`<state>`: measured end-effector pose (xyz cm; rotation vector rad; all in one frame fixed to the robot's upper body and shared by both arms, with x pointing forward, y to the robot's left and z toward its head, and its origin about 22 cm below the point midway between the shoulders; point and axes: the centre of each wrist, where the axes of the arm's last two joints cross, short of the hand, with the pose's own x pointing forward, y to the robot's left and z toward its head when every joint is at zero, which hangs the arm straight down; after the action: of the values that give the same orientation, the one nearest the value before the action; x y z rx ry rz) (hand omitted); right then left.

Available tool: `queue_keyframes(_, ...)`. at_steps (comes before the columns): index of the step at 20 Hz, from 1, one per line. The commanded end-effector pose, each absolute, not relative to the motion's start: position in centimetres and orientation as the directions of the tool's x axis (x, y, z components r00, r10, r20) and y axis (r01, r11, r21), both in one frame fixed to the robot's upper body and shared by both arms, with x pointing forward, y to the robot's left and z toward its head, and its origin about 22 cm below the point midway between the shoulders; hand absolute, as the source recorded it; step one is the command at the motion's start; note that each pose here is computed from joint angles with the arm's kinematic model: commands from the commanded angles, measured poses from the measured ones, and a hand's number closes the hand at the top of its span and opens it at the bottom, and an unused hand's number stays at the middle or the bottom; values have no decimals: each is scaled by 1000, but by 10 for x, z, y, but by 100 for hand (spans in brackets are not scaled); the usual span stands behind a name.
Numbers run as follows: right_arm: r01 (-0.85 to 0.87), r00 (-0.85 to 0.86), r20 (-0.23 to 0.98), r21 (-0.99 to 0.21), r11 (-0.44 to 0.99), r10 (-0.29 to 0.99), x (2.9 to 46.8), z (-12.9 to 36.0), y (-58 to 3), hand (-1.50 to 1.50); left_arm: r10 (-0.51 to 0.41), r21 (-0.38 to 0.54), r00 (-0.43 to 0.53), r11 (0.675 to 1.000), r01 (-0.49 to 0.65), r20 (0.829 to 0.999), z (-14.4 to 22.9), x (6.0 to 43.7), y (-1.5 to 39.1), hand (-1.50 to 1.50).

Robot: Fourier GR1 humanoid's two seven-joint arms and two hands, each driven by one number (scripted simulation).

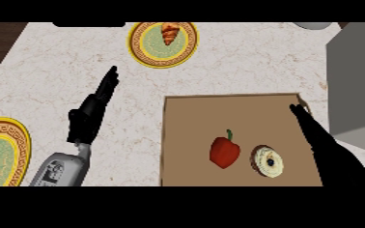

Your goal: Pick the cupcake from the tray and place it in the tiered shelf

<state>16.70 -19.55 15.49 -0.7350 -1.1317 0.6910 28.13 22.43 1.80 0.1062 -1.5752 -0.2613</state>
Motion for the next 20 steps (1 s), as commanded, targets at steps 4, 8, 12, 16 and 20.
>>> queue_keyframes(4,-150,412,450,-824,546,792,166,140,-193,-150,-228,230,-24,969,89,973,26,266,232,0)
queue_keyframes(8,-174,417,431,-826,536,800,184,126,-188,-150,-205,206,-27,974,98,978,23,283,226,0)
queue_keyframes(12,-167,426,430,-828,536,796,183,130,-179,-150,-223,224,-19,970,91,975,10,284,229,0)
queue_keyframes(16,-180,434,403,-838,516,806,165,128,-181,-150,-228,229,-24,968,98,973,-9,281,222,0)
queue_keyframes(20,-195,441,377,-846,497,814,176,93,-199,-150,-230,231,-21,968,95,973,24,276,229,0)
